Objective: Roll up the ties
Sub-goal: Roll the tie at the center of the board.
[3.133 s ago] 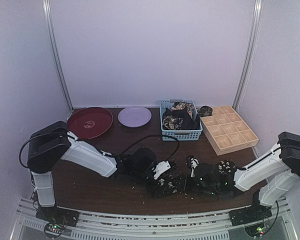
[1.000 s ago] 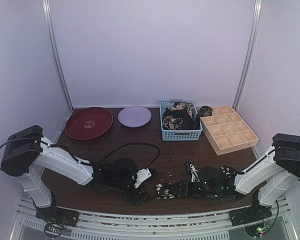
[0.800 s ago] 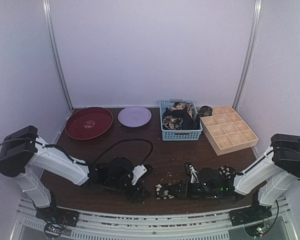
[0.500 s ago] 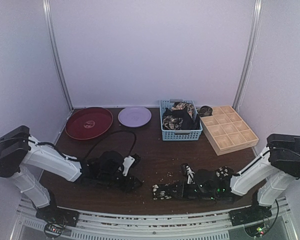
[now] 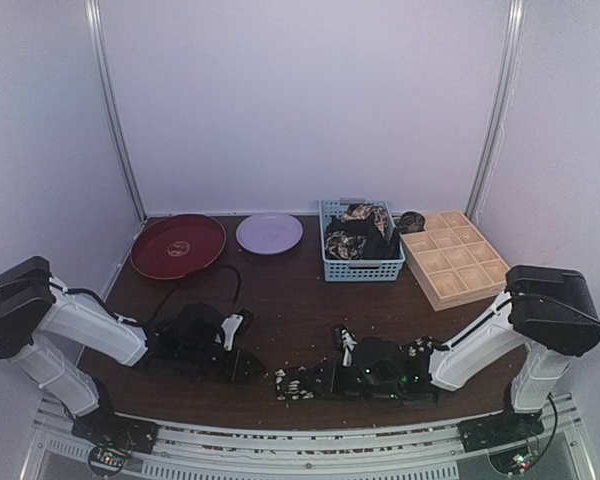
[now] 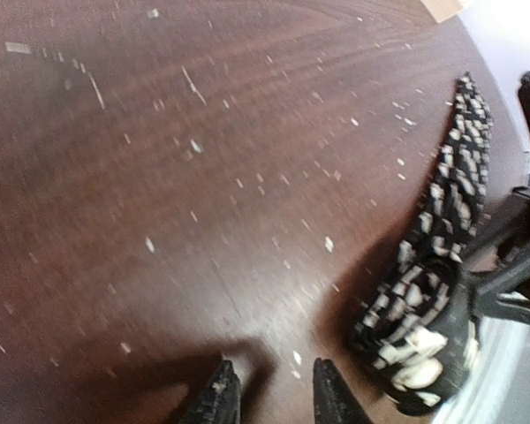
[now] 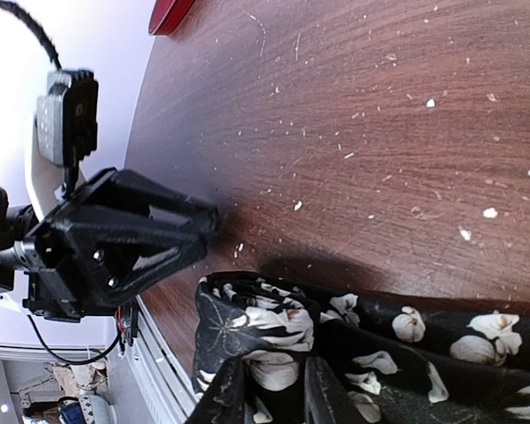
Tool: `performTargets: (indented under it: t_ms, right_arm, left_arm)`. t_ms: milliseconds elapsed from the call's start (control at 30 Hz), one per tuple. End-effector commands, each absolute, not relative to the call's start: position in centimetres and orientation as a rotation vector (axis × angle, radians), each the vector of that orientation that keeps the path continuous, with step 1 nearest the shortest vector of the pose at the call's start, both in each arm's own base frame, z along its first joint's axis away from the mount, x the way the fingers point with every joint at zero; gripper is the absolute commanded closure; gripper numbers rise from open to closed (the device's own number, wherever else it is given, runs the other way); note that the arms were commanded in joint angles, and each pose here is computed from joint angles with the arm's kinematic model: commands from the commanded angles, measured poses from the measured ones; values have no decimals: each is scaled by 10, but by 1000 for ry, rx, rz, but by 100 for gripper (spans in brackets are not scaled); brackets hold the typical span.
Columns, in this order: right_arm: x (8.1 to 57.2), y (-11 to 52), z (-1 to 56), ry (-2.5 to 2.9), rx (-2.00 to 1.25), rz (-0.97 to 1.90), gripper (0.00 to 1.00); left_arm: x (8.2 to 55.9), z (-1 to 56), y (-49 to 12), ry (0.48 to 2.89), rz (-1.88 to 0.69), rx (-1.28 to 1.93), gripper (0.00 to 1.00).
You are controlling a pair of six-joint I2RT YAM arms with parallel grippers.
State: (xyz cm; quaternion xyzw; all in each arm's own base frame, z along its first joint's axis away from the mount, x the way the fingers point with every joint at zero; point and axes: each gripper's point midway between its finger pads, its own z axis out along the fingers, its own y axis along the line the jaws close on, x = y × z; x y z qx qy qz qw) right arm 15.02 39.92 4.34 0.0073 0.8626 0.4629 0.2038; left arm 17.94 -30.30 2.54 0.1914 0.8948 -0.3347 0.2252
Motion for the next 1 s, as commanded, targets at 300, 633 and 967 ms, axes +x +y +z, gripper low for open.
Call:
performTargets:
  t_ms: [300, 633, 967]
  right_arm:
    - [148, 388, 21, 2467, -11, 1145, 75]
    - [153, 383, 27, 2440, -29, 1097, 75]
    - [155, 380, 35, 2423, -96, 1038, 75]
  left_arm:
    - [140, 27, -309, 2516, -1187, 496, 92]
    - [144, 20, -337, 2502, -1242, 574, 99]
    - [143, 48, -356, 2415, -1376, 601, 100]
